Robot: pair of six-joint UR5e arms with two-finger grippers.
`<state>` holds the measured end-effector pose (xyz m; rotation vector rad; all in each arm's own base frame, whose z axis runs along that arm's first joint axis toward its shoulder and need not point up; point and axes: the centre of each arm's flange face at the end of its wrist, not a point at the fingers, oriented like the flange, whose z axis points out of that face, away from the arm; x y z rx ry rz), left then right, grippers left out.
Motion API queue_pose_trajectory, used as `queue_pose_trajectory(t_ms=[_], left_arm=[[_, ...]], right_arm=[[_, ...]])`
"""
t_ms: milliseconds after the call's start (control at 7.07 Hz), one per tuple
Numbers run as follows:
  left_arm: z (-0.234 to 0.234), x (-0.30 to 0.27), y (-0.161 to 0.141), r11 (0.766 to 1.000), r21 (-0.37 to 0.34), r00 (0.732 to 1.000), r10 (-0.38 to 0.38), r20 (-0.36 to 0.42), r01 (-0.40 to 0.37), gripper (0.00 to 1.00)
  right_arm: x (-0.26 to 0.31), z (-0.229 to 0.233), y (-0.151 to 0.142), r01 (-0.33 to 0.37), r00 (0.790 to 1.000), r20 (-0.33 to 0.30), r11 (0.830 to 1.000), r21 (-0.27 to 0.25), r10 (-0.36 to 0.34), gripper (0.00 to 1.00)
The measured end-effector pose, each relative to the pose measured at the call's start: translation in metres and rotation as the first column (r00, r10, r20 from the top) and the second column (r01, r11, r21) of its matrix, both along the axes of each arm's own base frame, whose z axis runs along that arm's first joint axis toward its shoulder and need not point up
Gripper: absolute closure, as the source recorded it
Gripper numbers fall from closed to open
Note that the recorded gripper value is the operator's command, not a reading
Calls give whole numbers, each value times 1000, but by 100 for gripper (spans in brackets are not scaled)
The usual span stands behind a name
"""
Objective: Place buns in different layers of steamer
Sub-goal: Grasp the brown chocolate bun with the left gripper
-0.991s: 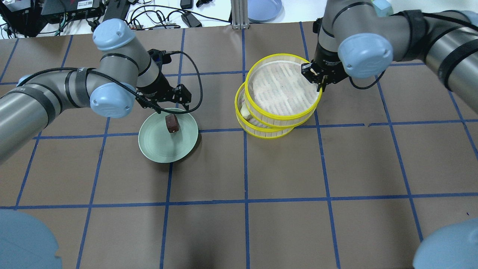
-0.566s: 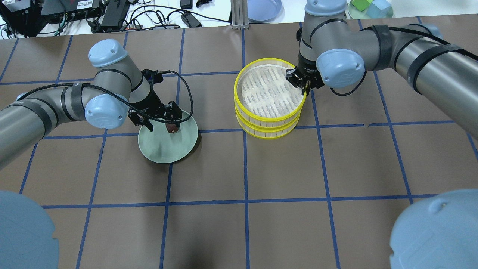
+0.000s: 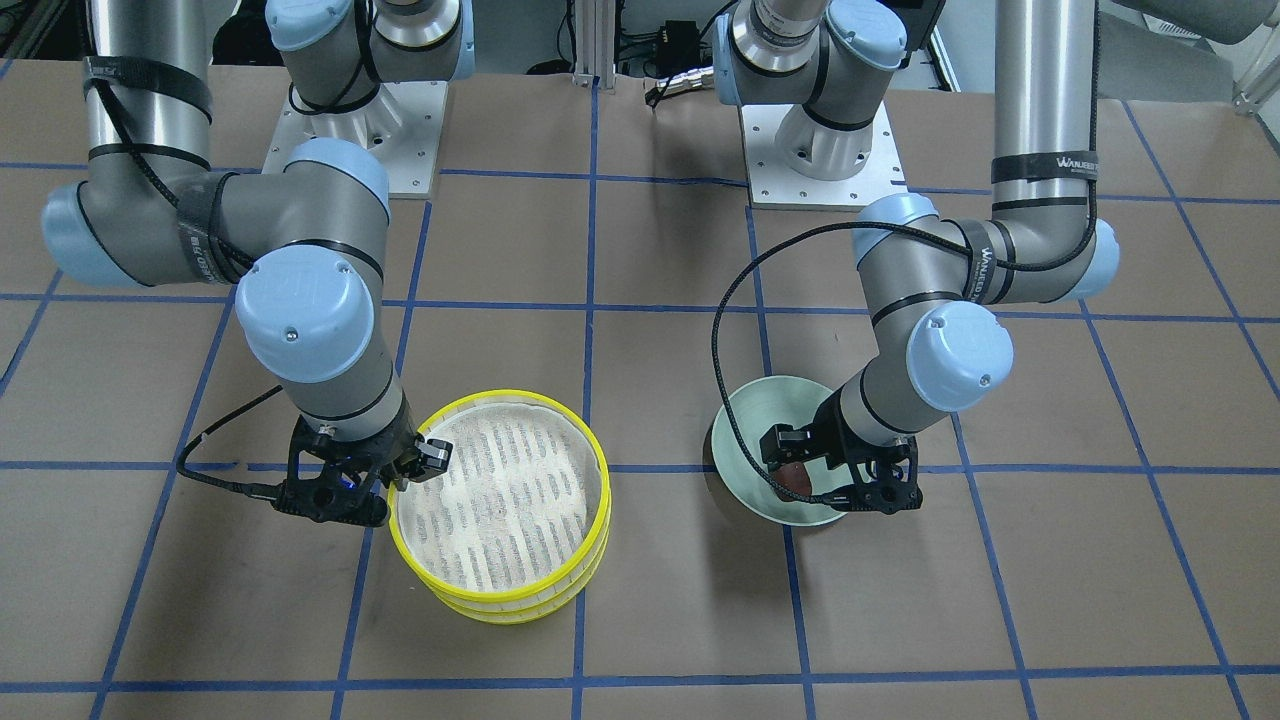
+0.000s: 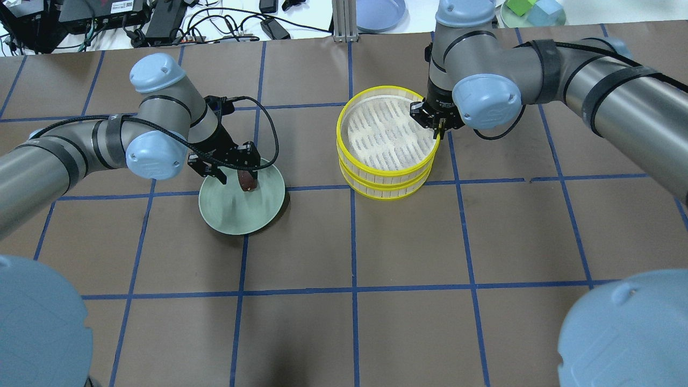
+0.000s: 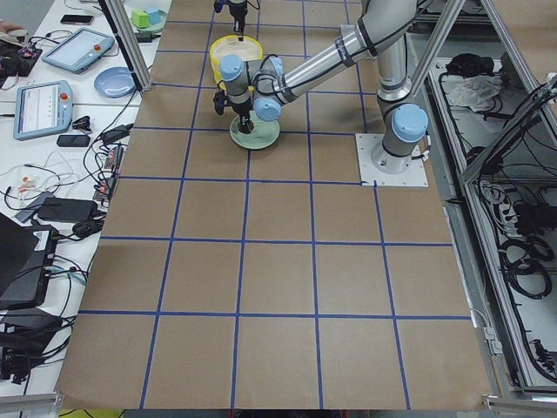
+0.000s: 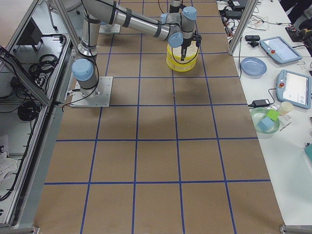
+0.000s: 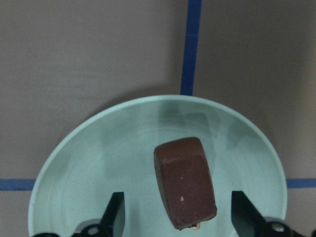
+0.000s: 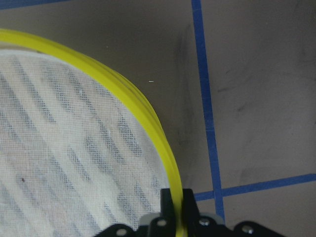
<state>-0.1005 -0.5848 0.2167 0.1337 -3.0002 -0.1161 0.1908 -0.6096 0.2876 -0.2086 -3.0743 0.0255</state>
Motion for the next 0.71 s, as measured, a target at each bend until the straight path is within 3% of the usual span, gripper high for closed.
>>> queue_pose_trajectory(t_ms=[142, 283, 425, 566, 708], left_arm=[[1, 0, -5, 1000, -5, 1000, 12, -2, -12, 21], [-3, -1, -8, 1000, 2, 999, 29, -15, -29, 21], [-8, -3, -8, 998, 15, 998, 55, -31, -54, 28], [-14, -4, -7, 997, 28, 997, 70, -38, -69, 86], [-17, -4, -7, 997, 35, 997, 73, -39, -71, 98]], right_arm=[[0, 0, 0, -1, 1000, -2, 1000, 1, 1, 49], [0, 0, 1, -2, 1000, -2, 1000, 2, 2, 21], [0, 0, 1, -2, 1000, -3, 1000, 3, 2, 0], [0, 1, 2, -4, 1000, -2, 1000, 4, 4, 0], [0, 7, 2, -7, 1000, -1, 1000, -4, 7, 0]])
